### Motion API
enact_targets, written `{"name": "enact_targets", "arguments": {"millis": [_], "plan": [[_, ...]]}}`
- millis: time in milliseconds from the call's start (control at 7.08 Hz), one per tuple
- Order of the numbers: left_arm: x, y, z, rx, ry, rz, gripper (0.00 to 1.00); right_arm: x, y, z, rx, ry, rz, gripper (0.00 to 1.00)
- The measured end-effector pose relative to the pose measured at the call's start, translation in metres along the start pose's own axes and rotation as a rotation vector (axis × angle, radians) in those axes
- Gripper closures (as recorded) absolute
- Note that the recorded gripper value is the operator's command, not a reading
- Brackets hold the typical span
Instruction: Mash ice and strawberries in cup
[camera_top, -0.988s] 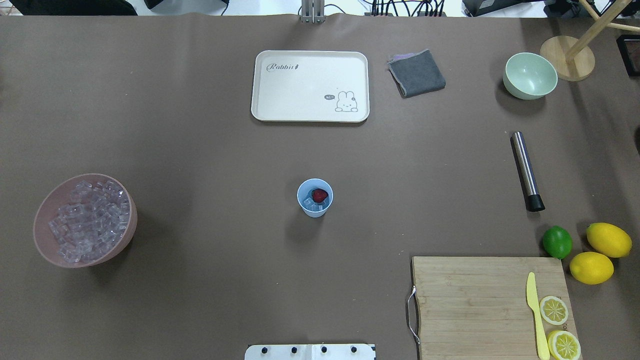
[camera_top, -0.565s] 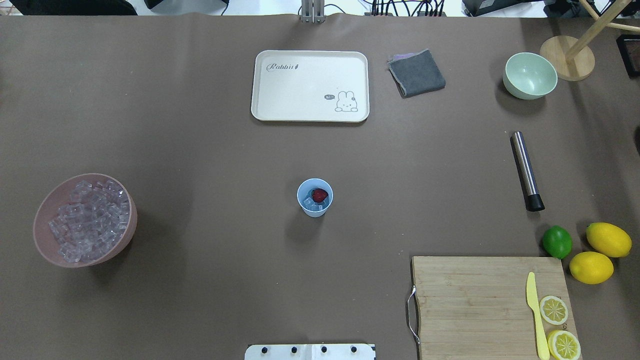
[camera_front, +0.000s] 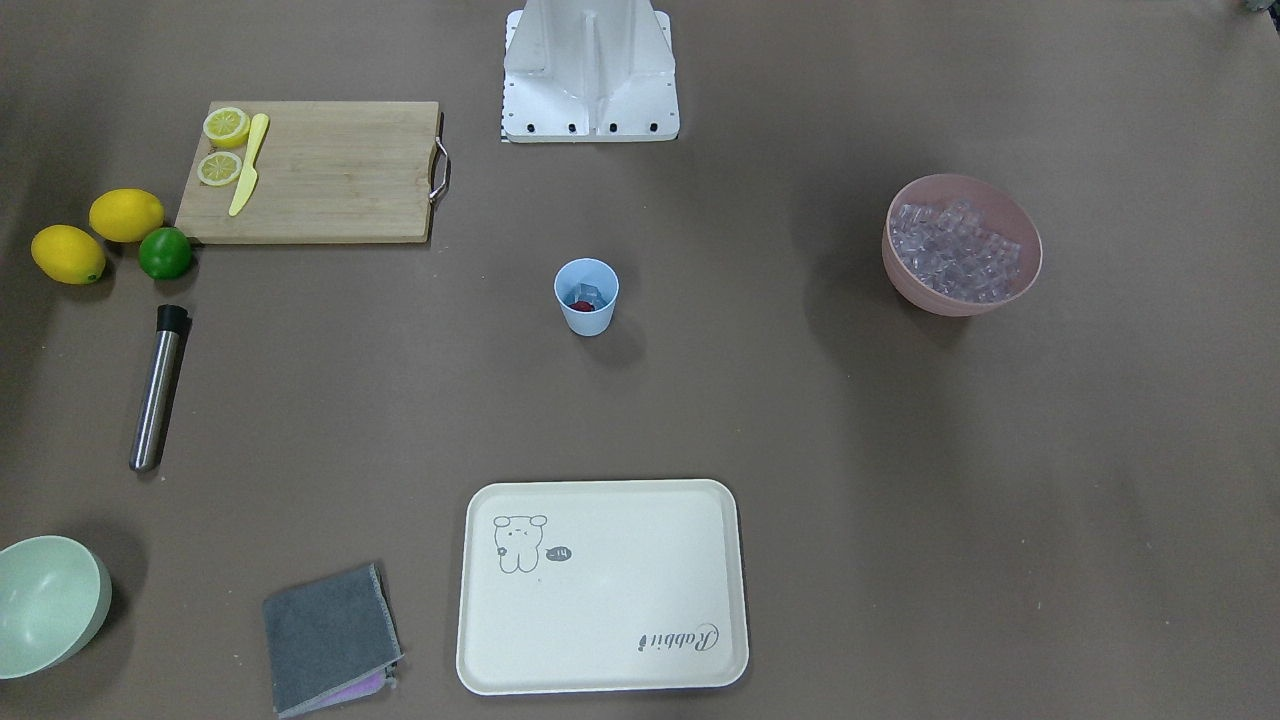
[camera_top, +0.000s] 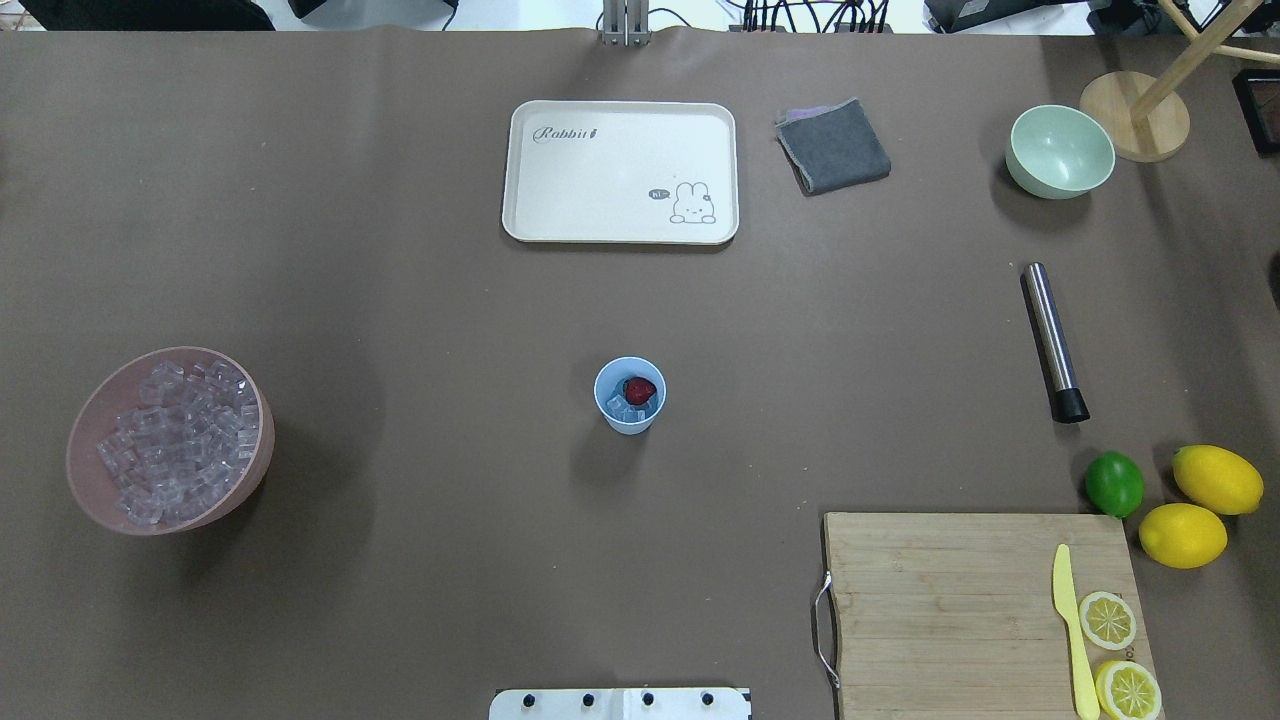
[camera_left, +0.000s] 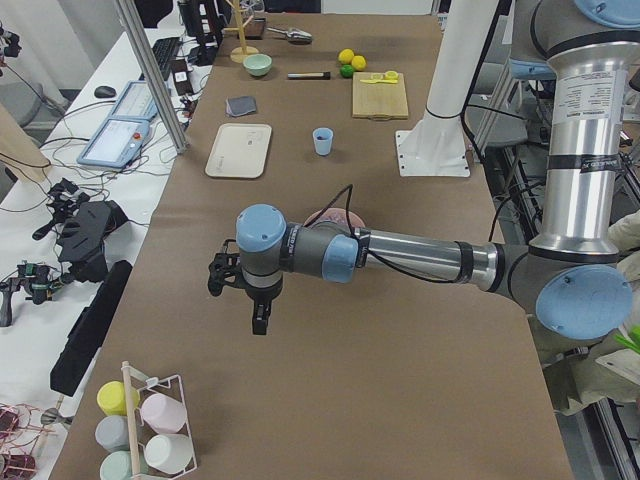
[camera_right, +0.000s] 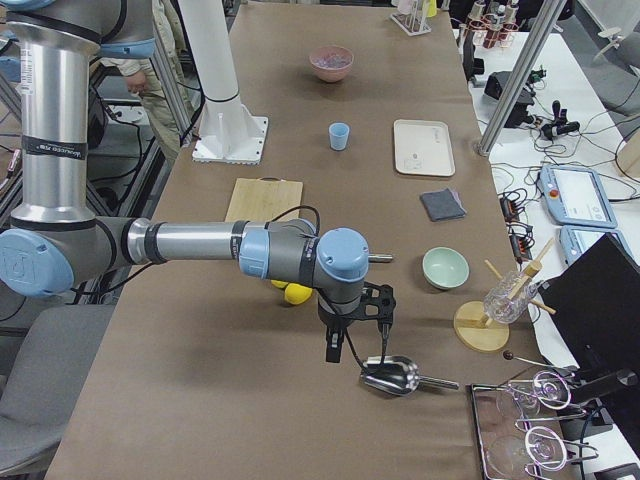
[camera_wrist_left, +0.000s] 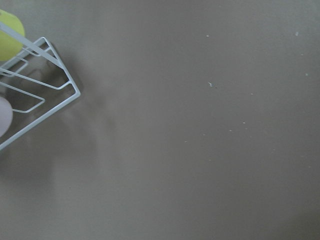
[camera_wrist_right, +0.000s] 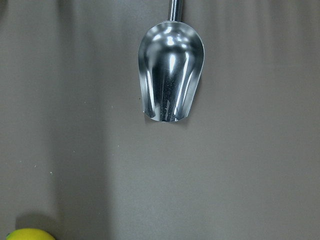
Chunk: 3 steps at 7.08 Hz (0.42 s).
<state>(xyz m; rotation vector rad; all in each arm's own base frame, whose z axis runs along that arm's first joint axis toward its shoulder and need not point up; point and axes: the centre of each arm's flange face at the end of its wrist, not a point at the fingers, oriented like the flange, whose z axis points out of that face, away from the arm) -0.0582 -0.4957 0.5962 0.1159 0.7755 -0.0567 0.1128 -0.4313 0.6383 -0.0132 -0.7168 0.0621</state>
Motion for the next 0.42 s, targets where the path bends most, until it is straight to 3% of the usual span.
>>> {"name": "enact_targets", "arguments": {"millis": [423], "plan": [[-0.0076,0.0034,0.0006,-0.002,-0.003,-0.015,0.02,-0.0019,0.0007,-0.0001,0.001,-0.018,0.000,0.00]]}}
